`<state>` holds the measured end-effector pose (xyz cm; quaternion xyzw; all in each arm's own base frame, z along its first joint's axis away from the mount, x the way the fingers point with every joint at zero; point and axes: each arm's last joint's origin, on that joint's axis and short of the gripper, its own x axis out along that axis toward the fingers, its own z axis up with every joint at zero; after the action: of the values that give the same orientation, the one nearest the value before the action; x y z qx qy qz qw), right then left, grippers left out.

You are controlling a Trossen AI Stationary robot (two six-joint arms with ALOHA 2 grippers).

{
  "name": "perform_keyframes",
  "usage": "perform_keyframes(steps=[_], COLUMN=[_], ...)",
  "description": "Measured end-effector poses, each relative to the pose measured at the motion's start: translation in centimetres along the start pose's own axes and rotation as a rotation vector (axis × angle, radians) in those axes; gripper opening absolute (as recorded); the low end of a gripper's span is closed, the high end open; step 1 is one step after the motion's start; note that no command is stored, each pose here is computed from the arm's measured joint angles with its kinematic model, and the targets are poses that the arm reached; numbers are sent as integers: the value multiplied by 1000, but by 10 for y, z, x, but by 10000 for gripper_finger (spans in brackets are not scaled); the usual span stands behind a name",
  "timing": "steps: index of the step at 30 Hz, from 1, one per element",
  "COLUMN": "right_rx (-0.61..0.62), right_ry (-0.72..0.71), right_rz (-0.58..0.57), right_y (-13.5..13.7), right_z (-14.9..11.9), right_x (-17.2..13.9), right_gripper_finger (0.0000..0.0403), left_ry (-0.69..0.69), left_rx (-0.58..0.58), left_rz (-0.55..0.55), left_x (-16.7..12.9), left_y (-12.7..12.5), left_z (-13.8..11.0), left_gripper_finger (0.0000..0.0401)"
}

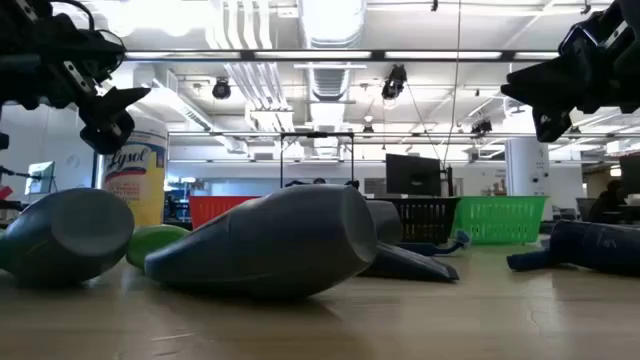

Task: Pick & Place Travel size toiletries

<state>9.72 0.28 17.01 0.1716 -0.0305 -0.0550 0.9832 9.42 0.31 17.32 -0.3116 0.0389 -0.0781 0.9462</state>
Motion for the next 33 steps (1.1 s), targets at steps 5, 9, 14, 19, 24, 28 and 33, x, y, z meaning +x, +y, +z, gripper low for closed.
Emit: perform_keyframes(steps=[5, 9, 14, 19, 24, 28, 33], right_rx=[0, 0, 0, 0, 0, 0, 0], right_ry=[0, 0, 0, 0, 0, 0, 0], right_rz=[0, 0, 0, 0, 0, 0, 0], right_y=[0, 0, 0, 0, 0, 0, 0], right_z=[0, 0, 0, 0, 0, 0, 0], right_x=[0, 0, 0, 0, 0, 0, 0], right_gripper_finger=[66, 55, 44, 47, 61, 74, 90], left_ry=[1, 3, 1, 1, 2, 2, -92], left_rx=[1, 0, 1, 1, 1, 4, 165], left_rz=[3, 4, 3, 3, 4, 4, 45], left_x=[0, 0, 0, 0, 0, 0, 1], left_y=[0, 0, 0, 1, 1, 1, 1], left_z=[0, 0, 0, -1, -1, -1, 4], left_gripper_finger=[238, 238, 238, 238, 238, 238, 238])
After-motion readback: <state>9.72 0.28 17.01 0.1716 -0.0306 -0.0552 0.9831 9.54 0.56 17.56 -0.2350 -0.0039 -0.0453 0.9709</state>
